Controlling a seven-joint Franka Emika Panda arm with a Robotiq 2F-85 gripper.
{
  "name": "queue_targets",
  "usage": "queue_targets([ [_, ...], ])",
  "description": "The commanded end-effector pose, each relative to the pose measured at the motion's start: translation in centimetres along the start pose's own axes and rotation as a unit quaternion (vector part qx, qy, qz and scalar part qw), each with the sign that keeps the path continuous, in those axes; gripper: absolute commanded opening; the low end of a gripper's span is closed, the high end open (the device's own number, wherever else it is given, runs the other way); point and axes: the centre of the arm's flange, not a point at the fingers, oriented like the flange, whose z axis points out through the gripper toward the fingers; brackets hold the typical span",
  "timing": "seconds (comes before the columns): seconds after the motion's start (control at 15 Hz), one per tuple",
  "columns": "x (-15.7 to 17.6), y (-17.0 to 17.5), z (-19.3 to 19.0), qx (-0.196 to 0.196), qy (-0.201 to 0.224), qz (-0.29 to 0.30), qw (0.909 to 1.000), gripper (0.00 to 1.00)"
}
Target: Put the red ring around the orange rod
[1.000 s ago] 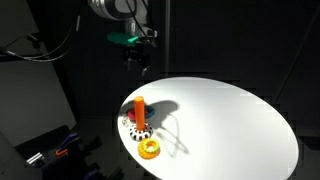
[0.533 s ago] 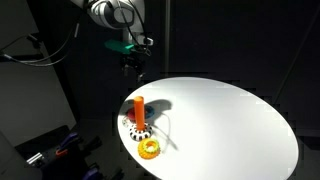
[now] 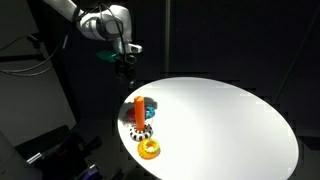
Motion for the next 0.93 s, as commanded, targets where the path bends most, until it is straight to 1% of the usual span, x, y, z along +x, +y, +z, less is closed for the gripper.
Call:
queue_targets([
  [0.0, -1.3, -0.7, 1.3, -0.022, 0.016, 0.035, 0.9990, 1.00],
  [0.2, -1.6, -0.5, 2.5, -0.025, 0.019, 0.052, 0.9982, 1.00],
  [0.53, -1.5, -0.2, 4.6, -0.023, 0.023, 0.050, 0.9982, 1.00],
  [0.87, -0.1, 0.6, 6.9, -0.031, 0.029, 0.044, 0.9981, 1.00],
])
